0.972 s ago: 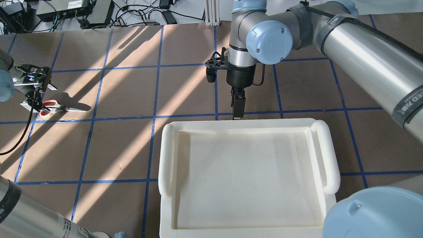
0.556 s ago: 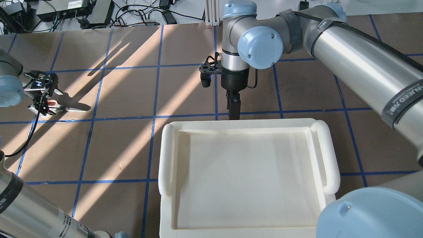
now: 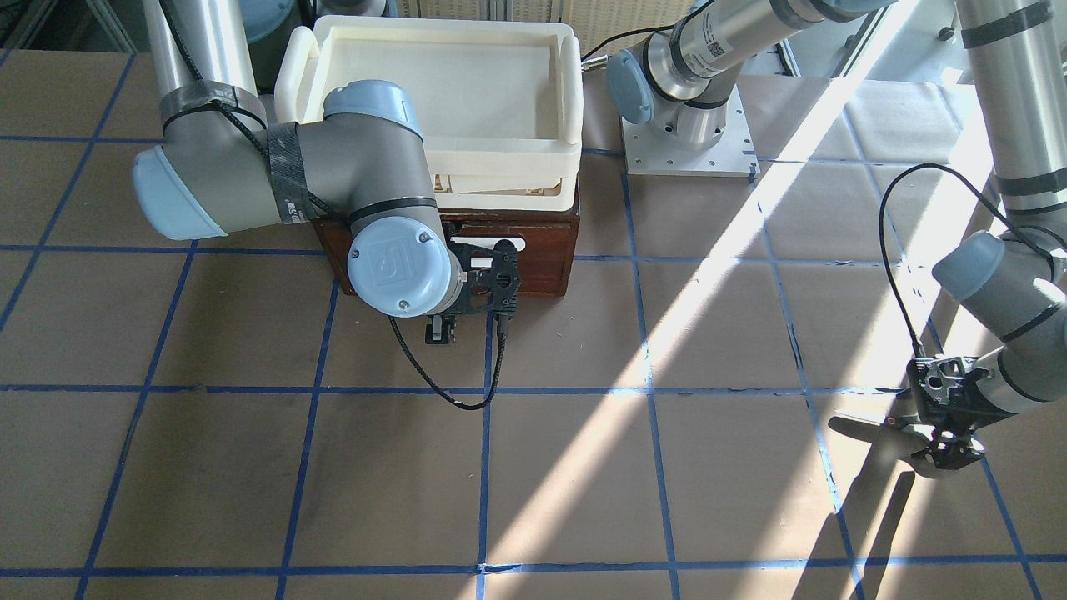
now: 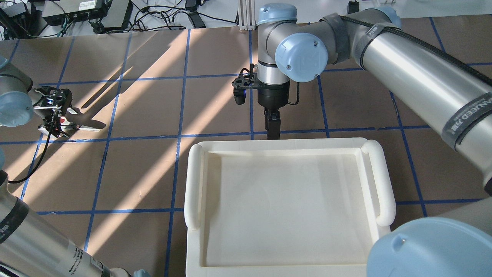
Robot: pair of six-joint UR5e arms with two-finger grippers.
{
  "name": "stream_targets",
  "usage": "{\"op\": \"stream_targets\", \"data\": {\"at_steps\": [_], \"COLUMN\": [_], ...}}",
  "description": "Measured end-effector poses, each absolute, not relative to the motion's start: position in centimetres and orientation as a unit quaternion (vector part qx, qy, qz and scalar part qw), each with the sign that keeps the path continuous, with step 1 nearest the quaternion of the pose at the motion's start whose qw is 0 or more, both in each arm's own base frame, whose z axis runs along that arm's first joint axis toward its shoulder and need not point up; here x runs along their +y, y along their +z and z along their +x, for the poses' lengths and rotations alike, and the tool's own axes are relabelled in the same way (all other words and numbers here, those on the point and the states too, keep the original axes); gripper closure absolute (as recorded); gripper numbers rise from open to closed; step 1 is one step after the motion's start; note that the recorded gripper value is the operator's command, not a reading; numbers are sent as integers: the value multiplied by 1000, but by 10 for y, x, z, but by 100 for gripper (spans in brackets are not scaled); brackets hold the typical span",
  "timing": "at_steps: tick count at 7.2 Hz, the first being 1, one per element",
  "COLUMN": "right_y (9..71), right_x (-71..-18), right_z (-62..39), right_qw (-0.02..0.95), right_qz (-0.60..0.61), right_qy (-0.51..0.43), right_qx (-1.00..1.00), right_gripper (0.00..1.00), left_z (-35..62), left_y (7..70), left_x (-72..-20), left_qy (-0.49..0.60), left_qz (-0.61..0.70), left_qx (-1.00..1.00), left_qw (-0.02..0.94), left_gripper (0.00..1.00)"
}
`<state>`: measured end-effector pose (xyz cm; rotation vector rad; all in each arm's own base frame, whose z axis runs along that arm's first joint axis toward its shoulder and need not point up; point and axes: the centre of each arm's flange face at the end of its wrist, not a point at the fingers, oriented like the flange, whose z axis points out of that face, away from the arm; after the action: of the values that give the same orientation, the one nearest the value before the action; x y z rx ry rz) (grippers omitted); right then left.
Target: Place scissors in drawer with both arms
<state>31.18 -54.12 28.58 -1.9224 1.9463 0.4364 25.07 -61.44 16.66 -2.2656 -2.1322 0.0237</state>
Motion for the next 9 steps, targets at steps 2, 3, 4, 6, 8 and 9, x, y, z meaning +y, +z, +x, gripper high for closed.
{"op": "stream_targets", "data": {"at_steps": [2,3,4,6,8,9], "right_y": [281,279,278,279,280,281], "right_x": [-539,-539,-539,-539,-540,-542], "right_z": [311,311,311,313,317,319], "right_qw": [185,185,185,181,168,162], "right_qz": [-681,-680,-680,-683,-690,-693], "right_qy": [158,158,158,151,144,138], "right_qx": [691,691,691,691,689,688], "right_gripper": [0,0,20,43,43,43], "left_z": [251,251,251,250,249,246], "left_y": [165,165,166,169,172,176], "left_x": [-614,-615,-615,-615,-616,-617], "left_qy": [8,7,6,7,9,10], "left_qz": [-729,-730,-730,-734,-743,-746], "left_qx": [-684,-684,-683,-679,-669,-666], "left_qw": [16,15,15,12,9,6], "left_gripper": [78,100,100,100,100,100]}}
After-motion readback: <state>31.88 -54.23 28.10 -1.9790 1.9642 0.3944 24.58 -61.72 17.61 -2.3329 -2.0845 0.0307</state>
